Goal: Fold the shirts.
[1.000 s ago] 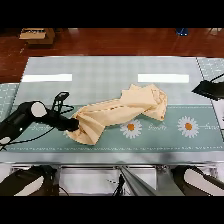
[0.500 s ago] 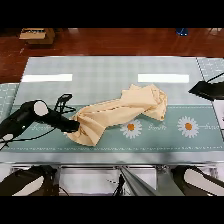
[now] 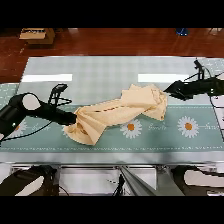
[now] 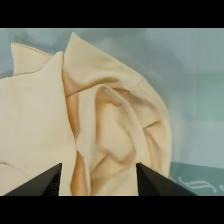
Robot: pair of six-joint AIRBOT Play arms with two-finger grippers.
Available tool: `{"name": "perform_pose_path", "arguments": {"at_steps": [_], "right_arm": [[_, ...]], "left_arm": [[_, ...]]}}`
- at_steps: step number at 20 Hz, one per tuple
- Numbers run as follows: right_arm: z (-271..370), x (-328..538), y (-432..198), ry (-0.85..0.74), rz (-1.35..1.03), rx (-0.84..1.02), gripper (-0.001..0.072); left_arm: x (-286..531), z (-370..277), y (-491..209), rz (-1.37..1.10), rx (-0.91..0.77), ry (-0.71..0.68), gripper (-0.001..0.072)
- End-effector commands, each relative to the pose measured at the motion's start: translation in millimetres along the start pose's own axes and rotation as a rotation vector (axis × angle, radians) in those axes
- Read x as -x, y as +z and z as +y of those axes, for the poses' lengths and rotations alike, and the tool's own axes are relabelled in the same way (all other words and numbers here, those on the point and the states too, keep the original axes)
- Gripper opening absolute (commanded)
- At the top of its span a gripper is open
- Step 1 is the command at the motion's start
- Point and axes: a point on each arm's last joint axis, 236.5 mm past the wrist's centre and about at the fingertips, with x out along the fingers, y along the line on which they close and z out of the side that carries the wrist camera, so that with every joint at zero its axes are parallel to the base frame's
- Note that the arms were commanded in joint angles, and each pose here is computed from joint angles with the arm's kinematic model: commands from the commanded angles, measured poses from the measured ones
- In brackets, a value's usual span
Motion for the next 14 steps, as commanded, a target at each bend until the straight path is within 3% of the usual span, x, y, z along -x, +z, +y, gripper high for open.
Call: {"name": "perform_pose_path", "arguments": {"at_steps": [1,4,6,7,11,14], "right_arm": [[14,-40,-15,0.020,0.084,0.016,0.0541],[20,-68,-30,0.027,0.147,0.013,0.0499],[26,-77,-32,0.023,0.153,0.034,0.0138],[32,-75,-31,0.032,0.144,0.043,0.0029],[60,-14,6,0.058,0.009,0.177,0.0030],[104,82,53,0.049,-0.235,0.302,0.0029]], "left_arm": [[4,-1,4,-0.011,-0.003,0.000,0.0020],[4,-1,4,-0.012,-0.003,0.000,0.0020],[4,0,4,-0.011,-0.005,0.003,0.0020],[4,2,4,-0.012,-0.011,0.014,0.0020],[43,11,38,-0.117,-0.084,0.101,0.0020],[143,8,97,-0.365,-0.145,0.195,0.0020]]}}
